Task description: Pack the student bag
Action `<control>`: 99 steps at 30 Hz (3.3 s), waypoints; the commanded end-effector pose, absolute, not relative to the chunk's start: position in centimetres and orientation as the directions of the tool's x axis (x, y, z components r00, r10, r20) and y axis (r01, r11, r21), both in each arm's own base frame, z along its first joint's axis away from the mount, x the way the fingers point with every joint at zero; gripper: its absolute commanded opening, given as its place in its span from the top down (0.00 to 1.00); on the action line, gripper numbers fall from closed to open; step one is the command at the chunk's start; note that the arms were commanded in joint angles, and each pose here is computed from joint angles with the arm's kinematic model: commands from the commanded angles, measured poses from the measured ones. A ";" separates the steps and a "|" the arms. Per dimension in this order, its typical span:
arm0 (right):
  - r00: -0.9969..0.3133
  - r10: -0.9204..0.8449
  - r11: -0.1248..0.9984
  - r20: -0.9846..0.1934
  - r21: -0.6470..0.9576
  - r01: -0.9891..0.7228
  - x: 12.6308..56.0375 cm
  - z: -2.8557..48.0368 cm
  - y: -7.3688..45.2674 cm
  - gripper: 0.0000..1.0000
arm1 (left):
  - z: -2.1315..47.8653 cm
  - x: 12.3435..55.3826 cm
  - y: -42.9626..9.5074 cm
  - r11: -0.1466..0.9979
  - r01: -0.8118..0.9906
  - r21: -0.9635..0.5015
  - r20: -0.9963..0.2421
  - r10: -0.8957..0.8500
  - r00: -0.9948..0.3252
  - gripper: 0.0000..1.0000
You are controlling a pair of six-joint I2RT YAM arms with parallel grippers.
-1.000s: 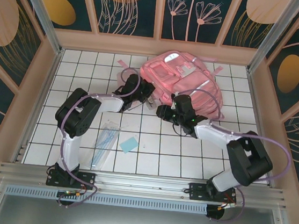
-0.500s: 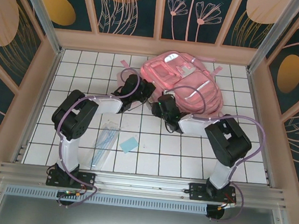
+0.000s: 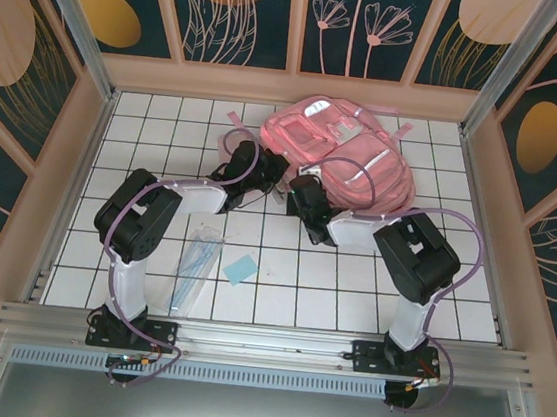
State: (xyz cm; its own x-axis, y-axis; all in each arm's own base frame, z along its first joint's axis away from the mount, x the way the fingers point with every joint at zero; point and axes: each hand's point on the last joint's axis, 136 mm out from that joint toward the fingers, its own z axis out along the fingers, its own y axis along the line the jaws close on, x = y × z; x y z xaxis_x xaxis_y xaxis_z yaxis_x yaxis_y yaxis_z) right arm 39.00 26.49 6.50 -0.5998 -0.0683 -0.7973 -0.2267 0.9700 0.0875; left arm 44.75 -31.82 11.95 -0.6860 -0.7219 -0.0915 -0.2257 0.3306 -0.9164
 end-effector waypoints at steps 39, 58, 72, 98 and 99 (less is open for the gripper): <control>-0.891 0.181 0.680 -0.416 0.707 -0.192 31.1 12.0 21.9 1.00 | 13.9 57.3 -33.4 0.461 0.048 -0.886 -0.347 -0.590 -0.729 0.33; -0.861 0.144 0.403 -0.488 0.824 -0.399 36.0 20.0 31.0 1.00 | 15.7 45.4 -34.5 0.242 -0.020 -0.970 -0.131 -0.589 -0.797 0.32; -0.974 0.128 0.740 -0.186 0.672 -0.032 28.5 10.5 22.6 1.00 | 15.0 49.0 -34.1 0.250 0.032 -0.968 -0.186 -0.625 -0.758 1.00; -0.970 0.014 0.653 -0.241 0.737 -0.174 31.7 12.0 26.3 1.00 | 14.2 56.8 -35.5 0.371 0.110 -0.922 -0.304 -0.519 -0.799 0.55; -0.966 0.007 0.634 -0.258 0.748 -0.195 32.4 12.2 27.4 1.00 | 14.6 56.7 -35.4 0.397 0.114 -0.911 -0.321 -0.507 -0.800 0.38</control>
